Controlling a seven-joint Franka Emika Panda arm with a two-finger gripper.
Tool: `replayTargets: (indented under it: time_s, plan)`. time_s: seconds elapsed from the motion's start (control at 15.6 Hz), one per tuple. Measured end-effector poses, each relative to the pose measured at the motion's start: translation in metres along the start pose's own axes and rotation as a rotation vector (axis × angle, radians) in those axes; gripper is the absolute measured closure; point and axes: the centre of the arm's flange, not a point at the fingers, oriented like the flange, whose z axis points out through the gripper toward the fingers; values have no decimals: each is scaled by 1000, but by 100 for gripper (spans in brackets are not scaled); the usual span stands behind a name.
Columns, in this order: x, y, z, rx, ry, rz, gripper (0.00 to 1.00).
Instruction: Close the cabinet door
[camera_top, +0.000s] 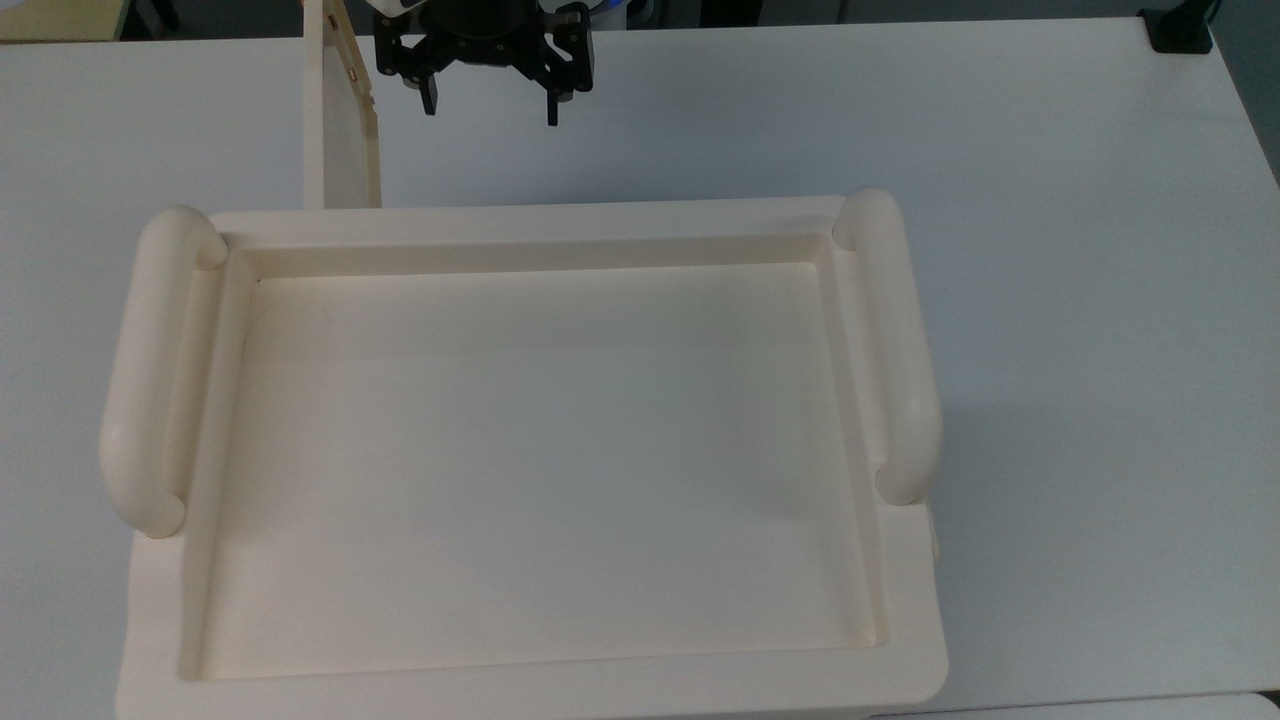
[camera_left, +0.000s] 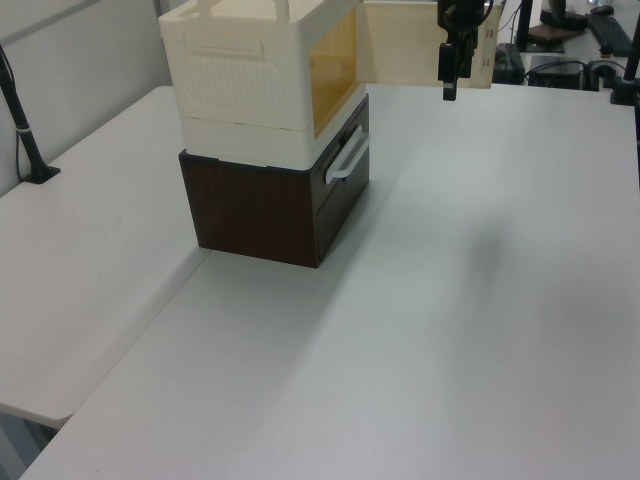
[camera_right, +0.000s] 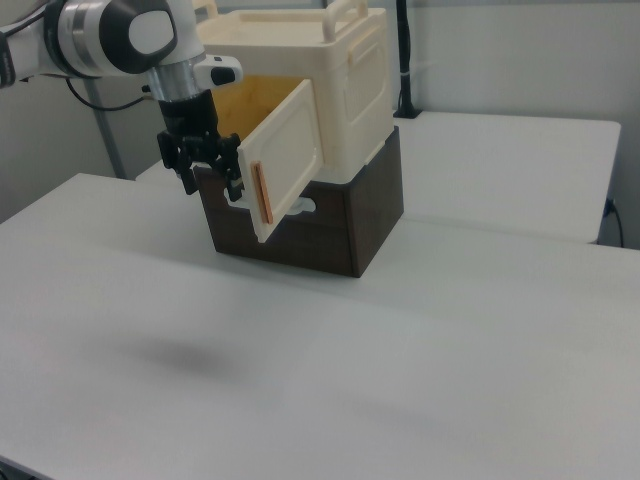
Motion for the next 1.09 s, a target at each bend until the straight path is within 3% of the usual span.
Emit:
replayTargets:
  time_s: [0.9,1.09]
  plan:
    - [0,0,0,0,-1,0,0]
    - [0,0,0,0,-1,-3,5]
